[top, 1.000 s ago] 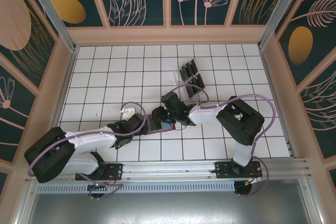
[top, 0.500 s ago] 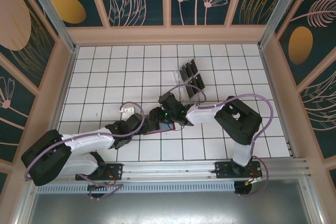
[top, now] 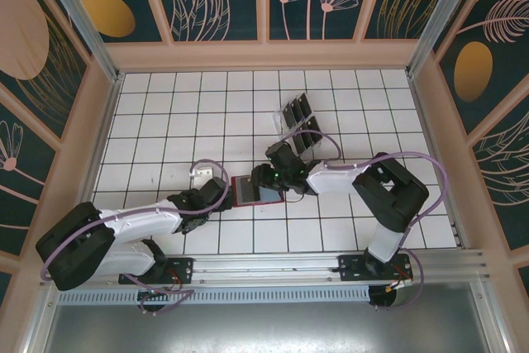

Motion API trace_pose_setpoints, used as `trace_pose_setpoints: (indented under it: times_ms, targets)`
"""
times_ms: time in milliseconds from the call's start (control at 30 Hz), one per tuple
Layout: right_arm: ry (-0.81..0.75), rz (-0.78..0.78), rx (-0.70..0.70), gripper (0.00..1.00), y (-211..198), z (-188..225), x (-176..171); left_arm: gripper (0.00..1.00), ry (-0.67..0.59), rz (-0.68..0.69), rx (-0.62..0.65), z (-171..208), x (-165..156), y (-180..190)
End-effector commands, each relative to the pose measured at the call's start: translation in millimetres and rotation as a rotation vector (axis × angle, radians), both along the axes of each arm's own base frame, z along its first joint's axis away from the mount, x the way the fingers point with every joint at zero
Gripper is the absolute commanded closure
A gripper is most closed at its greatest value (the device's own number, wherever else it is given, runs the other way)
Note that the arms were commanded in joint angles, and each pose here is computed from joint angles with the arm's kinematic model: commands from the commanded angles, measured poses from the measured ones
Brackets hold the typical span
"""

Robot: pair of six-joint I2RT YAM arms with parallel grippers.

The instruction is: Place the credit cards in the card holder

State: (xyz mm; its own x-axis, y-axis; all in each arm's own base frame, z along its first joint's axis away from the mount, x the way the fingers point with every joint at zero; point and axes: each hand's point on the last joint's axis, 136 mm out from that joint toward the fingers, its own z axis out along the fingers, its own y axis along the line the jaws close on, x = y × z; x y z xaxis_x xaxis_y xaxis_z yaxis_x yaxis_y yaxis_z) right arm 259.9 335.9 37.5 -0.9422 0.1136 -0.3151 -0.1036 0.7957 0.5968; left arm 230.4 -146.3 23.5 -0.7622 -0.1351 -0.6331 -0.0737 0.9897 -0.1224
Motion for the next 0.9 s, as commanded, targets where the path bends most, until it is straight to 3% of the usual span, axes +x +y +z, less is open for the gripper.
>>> trace_pose_setpoints:
  times_ms: [0,233,867]
  targets:
    - [-0.040,0.010,-0.019,0.58,-8.0,11.1,-1.0,0.02,0.002,-0.001,0.027,1.3,1.3,0.5]
    - [-0.059,0.046,-0.003,0.63,2.3,20.6,-10.0,0.01,0.013,-0.005,0.033,-3.2,1.5,-1.0]
    - [-0.005,0.056,-0.026,0.71,6.3,-9.4,-20.7,0.02,0.042,-0.021,0.053,-18.9,2.1,-5.4]
